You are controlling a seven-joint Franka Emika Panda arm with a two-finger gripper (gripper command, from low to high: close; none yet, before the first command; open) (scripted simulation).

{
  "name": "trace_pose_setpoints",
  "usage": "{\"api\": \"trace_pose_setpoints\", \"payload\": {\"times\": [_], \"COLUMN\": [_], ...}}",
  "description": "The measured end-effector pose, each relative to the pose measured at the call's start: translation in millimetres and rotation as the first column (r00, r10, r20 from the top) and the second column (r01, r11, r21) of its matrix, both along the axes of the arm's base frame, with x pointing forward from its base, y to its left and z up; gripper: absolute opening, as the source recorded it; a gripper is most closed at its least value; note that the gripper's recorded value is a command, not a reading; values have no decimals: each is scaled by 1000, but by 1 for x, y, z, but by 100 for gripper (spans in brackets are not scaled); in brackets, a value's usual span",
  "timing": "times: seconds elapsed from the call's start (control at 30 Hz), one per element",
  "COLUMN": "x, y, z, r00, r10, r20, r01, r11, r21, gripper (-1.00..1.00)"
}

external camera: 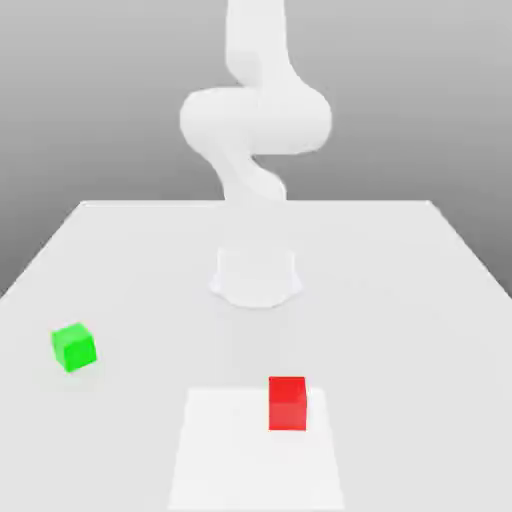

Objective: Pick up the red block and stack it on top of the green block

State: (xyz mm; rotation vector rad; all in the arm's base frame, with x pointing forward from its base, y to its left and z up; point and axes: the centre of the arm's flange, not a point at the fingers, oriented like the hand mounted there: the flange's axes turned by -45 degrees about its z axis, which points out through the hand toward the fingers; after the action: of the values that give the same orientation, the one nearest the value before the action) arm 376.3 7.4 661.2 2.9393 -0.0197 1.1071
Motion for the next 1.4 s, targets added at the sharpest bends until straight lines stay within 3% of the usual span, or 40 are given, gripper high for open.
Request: {"api": "trace_pose_setpoints", "payload": {"times": [0.13, 0.3, 0.43, 0.6, 0.8, 0.83, 1.07, 1.3, 1.4], "x": [40, 55, 41, -9, -16, -17, -17, -17, -15], "y": [11, 21, 27, 35, 35, 35, 35, 35, -20], "z": [-99, -224, -325, -443, -504, -512, -514, -458, -447], "r00": [989, 944, 881, 768, 752, 752, 752, 752, 752], "r10": [-2, -5, -5, 0, 0, 0, -1, 1, -30], "r20": [-151, -331, -474, -641, -659, -659, -659, -659, -659], "r01": [1, 2, 3, 3, 6, 6, 6, 3, 40], "r11": [1000, 1000, 1000, 1000, 1000, 1000, 1000, 1000, 999], "r21": [-7, -10, -7, 4, 6, 6, 6, 5, -1], "gripper": [0, 0, 0, 0, 0, -100, -100, -100, -100]}}
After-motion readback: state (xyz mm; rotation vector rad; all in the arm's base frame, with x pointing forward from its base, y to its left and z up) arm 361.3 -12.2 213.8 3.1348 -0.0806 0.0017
